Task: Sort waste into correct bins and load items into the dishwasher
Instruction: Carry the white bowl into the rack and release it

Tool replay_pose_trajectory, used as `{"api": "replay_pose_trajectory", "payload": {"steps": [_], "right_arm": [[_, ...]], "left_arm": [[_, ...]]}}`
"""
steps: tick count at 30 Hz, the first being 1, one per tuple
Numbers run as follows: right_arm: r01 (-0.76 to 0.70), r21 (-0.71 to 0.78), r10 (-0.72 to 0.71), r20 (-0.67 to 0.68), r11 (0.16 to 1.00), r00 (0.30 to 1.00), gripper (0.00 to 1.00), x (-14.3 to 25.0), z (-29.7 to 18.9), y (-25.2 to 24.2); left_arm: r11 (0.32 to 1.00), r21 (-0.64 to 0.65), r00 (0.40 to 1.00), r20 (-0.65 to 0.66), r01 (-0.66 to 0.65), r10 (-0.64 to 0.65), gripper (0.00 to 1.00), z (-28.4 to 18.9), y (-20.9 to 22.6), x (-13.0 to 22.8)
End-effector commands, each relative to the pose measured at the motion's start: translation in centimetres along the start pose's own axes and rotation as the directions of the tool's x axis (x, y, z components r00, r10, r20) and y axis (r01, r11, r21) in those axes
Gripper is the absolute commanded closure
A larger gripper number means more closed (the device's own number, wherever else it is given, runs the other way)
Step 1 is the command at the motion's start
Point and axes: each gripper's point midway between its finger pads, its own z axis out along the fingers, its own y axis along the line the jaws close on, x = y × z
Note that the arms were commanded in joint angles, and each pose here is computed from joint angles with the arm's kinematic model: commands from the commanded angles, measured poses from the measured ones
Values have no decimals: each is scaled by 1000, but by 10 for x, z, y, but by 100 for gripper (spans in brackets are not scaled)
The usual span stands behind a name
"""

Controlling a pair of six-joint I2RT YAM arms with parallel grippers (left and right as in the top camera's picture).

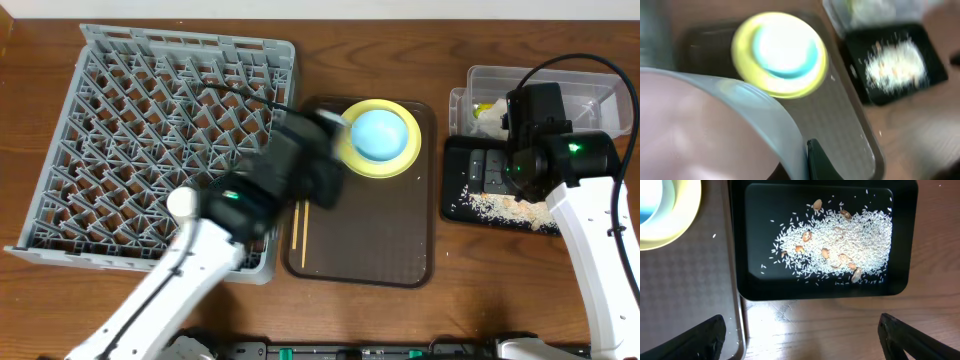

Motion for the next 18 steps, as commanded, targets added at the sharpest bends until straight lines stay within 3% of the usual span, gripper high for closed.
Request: {"api": "replay_pose_trajectory", "payload": {"steps": [1, 10, 18], "right_arm": [[-5, 20, 5, 5, 1000, 1000, 5, -1, -1, -5], [-5, 20, 5, 5, 1000, 1000, 5, -1, -1, -5], [-5, 20, 4, 5, 1000, 1000, 5, -1, -1, -5]], "left_arm": [[980, 182, 996, 32, 79, -86, 94, -24, 14, -22], [872, 433, 956, 69, 230, -287, 94, -59, 86, -43], [724, 605, 890, 53, 331, -452, 94, -70, 143, -46]]}}
